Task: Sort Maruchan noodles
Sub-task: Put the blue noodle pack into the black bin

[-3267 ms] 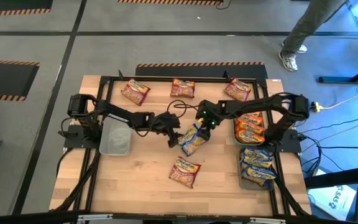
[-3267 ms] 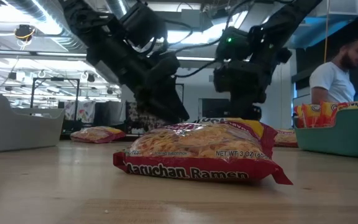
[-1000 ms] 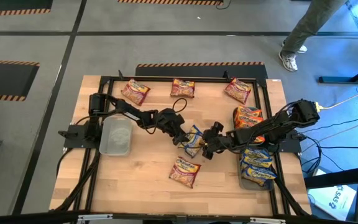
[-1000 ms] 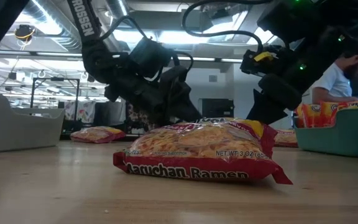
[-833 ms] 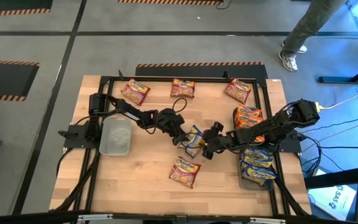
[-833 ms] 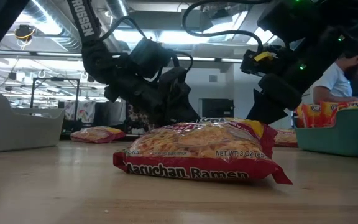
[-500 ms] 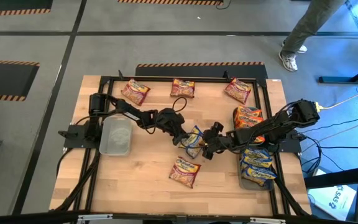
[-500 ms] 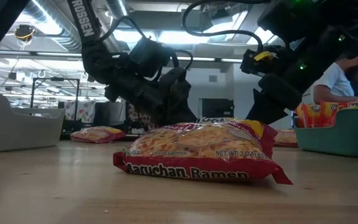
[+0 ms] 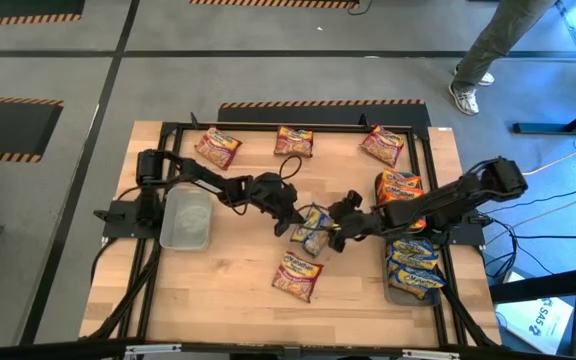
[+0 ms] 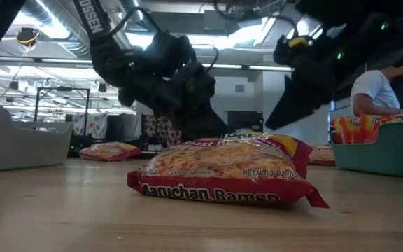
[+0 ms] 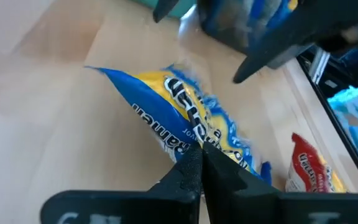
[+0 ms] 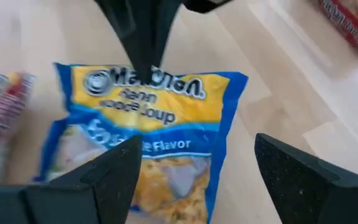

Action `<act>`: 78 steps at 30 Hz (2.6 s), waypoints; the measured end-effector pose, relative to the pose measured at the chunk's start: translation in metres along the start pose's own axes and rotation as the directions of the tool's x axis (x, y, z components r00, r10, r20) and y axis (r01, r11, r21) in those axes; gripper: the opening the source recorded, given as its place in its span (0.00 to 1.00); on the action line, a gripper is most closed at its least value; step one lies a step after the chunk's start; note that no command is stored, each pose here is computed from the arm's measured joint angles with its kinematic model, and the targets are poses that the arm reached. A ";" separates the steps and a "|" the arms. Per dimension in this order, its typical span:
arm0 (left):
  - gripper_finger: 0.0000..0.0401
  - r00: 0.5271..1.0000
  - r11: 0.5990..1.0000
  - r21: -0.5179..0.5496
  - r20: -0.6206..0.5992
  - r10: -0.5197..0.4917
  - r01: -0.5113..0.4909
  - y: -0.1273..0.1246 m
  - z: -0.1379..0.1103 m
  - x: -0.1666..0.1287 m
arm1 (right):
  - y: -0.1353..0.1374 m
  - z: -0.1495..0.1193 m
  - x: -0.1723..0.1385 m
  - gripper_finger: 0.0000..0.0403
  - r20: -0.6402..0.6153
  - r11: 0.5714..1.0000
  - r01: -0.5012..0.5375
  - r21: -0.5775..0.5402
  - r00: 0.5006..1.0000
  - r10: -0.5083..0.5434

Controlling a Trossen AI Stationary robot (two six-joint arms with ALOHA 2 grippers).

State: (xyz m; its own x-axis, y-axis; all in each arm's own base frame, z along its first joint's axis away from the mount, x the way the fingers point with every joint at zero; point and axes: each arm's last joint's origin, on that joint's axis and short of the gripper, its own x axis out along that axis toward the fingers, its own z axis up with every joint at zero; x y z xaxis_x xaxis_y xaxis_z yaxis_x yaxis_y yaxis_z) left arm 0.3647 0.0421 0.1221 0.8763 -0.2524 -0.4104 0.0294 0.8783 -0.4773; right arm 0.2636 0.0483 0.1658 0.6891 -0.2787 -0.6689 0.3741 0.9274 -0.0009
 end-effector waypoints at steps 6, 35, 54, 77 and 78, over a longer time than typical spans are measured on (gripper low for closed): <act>0.00 1.000 0.993 0.120 -0.001 -0.002 0.002 -0.012 0.013 -0.013 | -0.004 0.009 -0.016 0.74 0.029 0.999 -0.041 -0.010 0.999 0.042; 0.00 1.000 0.905 0.426 0.018 -0.025 0.015 -0.038 0.031 -0.010 | -0.043 -0.004 0.024 0.74 0.019 0.818 -0.573 -0.050 0.818 0.574; 0.00 0.998 0.892 0.450 0.063 0.016 -0.043 -0.037 0.034 -0.010 | -0.043 -0.004 0.034 0.44 0.069 0.856 -0.517 -0.030 0.853 0.518; 0.45 0.994 0.960 0.274 0.107 0.032 -0.061 -0.040 0.046 -0.022 | -0.044 -0.007 0.035 0.23 0.035 0.872 -0.488 -0.028 0.872 0.489; 0.47 0.993 0.959 0.277 0.114 0.028 -0.059 -0.042 0.048 -0.025 | -0.044 -0.007 0.034 0.23 0.030 0.876 -0.482 -0.027 0.875 0.483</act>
State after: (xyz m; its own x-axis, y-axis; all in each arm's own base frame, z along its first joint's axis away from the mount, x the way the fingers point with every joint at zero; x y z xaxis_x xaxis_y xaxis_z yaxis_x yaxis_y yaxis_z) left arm 0.3648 0.0311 0.1901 0.9258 -0.1798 -0.3326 0.1097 0.9696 -0.2186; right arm 0.2660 -0.0006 0.1374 0.8022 0.1962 -0.5639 -0.0210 0.9532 0.3017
